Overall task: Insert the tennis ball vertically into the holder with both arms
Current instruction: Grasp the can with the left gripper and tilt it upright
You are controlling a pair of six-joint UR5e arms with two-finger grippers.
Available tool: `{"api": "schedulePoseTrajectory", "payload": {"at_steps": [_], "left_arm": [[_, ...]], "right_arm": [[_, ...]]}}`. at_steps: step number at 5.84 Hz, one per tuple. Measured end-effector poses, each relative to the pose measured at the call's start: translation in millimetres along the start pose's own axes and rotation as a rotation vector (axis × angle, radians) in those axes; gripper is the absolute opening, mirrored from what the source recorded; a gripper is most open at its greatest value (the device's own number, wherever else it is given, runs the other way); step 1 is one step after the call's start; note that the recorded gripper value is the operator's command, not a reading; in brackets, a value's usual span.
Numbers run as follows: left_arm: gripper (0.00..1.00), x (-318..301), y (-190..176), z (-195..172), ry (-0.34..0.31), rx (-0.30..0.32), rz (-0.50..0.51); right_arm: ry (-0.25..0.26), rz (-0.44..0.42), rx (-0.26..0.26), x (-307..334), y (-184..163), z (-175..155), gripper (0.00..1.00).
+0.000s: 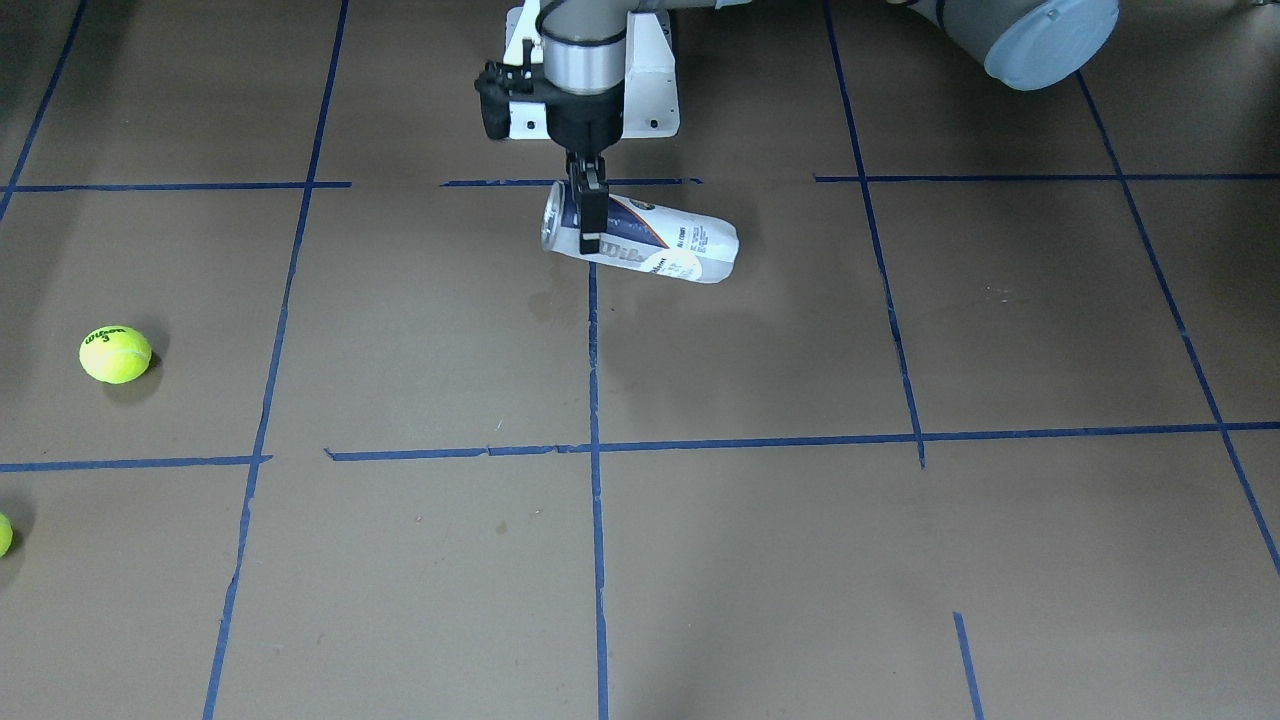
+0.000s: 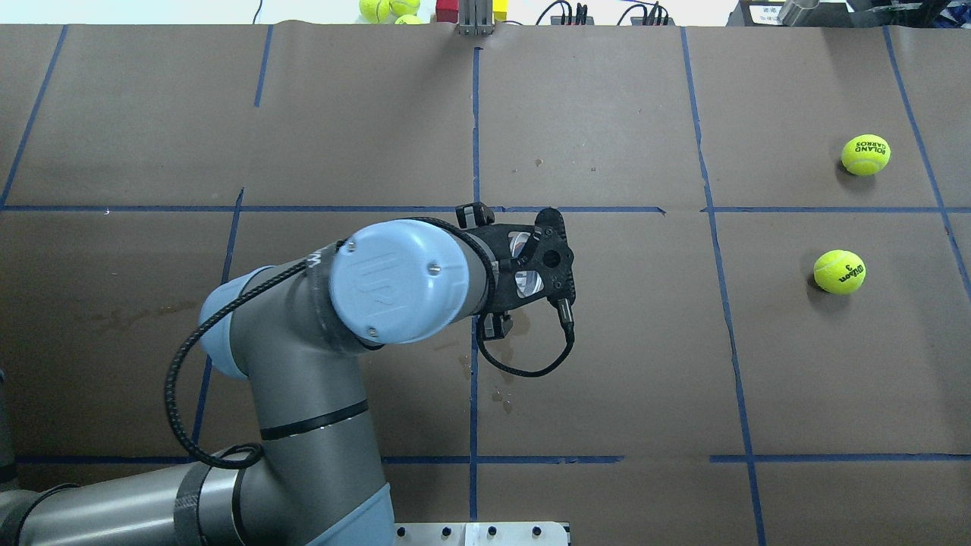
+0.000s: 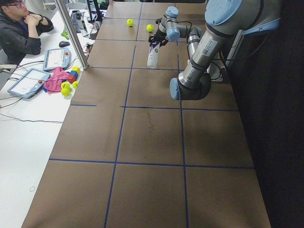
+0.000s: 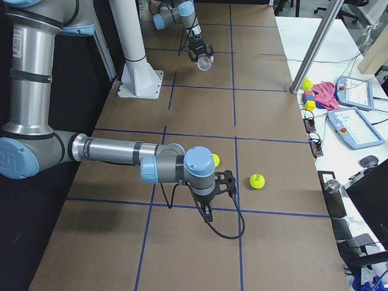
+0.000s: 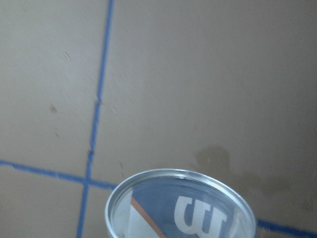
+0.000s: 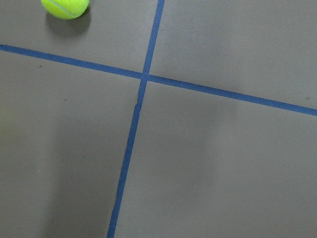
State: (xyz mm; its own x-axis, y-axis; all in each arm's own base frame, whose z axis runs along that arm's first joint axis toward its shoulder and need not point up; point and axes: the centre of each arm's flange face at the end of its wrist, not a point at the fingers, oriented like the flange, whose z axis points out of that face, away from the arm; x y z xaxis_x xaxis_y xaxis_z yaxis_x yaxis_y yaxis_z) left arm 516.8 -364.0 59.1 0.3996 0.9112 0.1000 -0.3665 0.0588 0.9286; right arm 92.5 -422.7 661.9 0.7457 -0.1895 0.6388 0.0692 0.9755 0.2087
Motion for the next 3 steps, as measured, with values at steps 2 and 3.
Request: {"api": "schedulePoseTrajectory", "payload": {"at_steps": [2, 3], "left_arm": [[0.70, -15, -2, -30, -0.015, 0.340, -0.218], [0.70, -17, -3, -39, 0.019, 0.473, -0.362]], "right_arm": [[0.000, -0.001, 0.001, 0, -1, 0, 1.00], [0.000, -0.001, 0.001, 0, -1, 0, 1.00]]}}
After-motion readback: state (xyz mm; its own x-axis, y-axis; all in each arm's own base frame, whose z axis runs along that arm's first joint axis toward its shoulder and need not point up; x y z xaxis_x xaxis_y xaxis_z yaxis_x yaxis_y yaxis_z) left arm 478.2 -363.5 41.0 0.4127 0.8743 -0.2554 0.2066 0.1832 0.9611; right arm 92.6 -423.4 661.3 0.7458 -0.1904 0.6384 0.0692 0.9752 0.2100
